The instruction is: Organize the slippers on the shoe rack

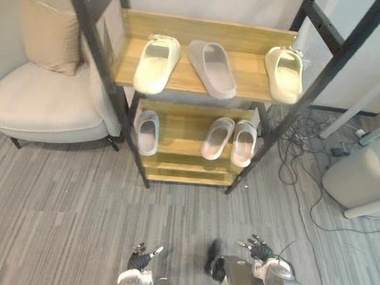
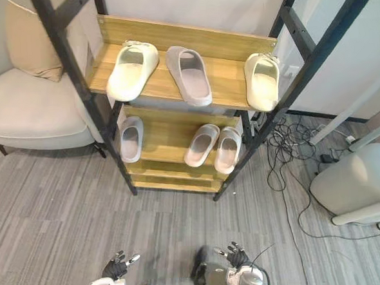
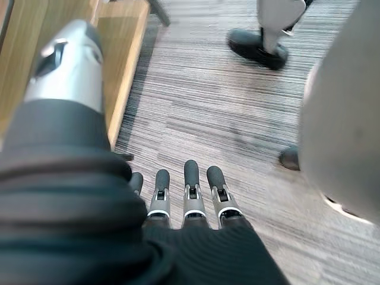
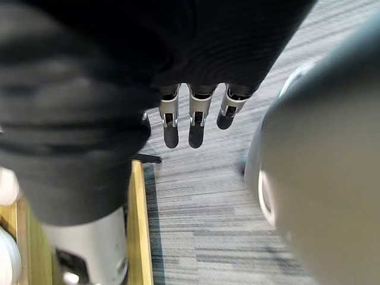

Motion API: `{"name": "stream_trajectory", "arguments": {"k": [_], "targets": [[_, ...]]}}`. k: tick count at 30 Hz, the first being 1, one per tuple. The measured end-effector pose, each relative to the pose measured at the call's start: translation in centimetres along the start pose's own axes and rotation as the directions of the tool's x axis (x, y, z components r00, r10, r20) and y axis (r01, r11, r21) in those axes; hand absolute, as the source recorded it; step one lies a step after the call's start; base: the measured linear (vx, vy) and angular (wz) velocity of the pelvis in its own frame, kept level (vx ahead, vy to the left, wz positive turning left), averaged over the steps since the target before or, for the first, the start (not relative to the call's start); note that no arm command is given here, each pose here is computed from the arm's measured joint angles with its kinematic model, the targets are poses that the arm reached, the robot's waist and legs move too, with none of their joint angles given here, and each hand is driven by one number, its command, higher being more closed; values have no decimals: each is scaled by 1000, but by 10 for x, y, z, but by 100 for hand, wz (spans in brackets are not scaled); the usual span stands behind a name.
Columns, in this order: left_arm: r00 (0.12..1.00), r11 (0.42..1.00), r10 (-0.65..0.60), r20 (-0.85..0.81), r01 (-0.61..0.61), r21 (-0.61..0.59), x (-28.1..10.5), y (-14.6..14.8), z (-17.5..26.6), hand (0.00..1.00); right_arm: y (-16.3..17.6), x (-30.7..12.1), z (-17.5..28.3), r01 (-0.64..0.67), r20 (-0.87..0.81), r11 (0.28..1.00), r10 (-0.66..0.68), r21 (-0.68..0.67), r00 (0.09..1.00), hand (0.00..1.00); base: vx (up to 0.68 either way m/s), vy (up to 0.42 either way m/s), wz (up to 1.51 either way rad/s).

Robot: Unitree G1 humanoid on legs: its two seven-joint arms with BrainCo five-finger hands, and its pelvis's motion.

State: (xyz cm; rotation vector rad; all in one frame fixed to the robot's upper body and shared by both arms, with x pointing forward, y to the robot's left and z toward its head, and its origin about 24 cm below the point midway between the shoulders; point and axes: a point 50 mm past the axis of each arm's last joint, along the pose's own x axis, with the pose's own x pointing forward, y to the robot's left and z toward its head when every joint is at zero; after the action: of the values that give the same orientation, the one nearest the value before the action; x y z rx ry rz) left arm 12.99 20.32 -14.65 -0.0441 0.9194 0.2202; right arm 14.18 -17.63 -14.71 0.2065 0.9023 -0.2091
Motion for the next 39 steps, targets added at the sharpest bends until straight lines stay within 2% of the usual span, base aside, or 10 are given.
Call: {"name": "stream_trajectory", "arguments": {"k": [4,9,13,16,29,35,37,39], "targets": [[999,999,-39,-16,39,-10,-1,-17,-5,0,-15,1,6,44,12,999,-45,14,999,0,392,-237,21],[999,999,-32,1,32,-14,0,-14,0,0,-18,-2,-3,53,-13,998,-53,14,999,0,340,-118,18],[999,999,-37,25,37,-11,2,-16,7,0,-14,1,5,45,4,999,-45,16,999,0,219,120,-28],[999,999,-37,29,37,9,2,-15,8,0,-9,-2,-8,40,-29,999,-39,22,999,0,192,201,-4],[999,998,-32,-42,34,56,-1,-10,-10,0,-8,-5,-15,46,-44,998,-44,31,998,0,22,14,-2],[998,998,-18,-64,22,59,-4,-5,-18,0,3,-12,-3,-17,69,998,21,-53,997,0,-66,18,-14],[998,998,-9,-69,13,62,-5,-3,-20,0,11,-24,20,-37,213,992,62,-122,975,0,-44,42,-45],[998,998,-5,-70,9,64,-5,-1,-21,0,14,-31,31,-38,281,989,77,-140,957,0,-44,33,-36]]}}
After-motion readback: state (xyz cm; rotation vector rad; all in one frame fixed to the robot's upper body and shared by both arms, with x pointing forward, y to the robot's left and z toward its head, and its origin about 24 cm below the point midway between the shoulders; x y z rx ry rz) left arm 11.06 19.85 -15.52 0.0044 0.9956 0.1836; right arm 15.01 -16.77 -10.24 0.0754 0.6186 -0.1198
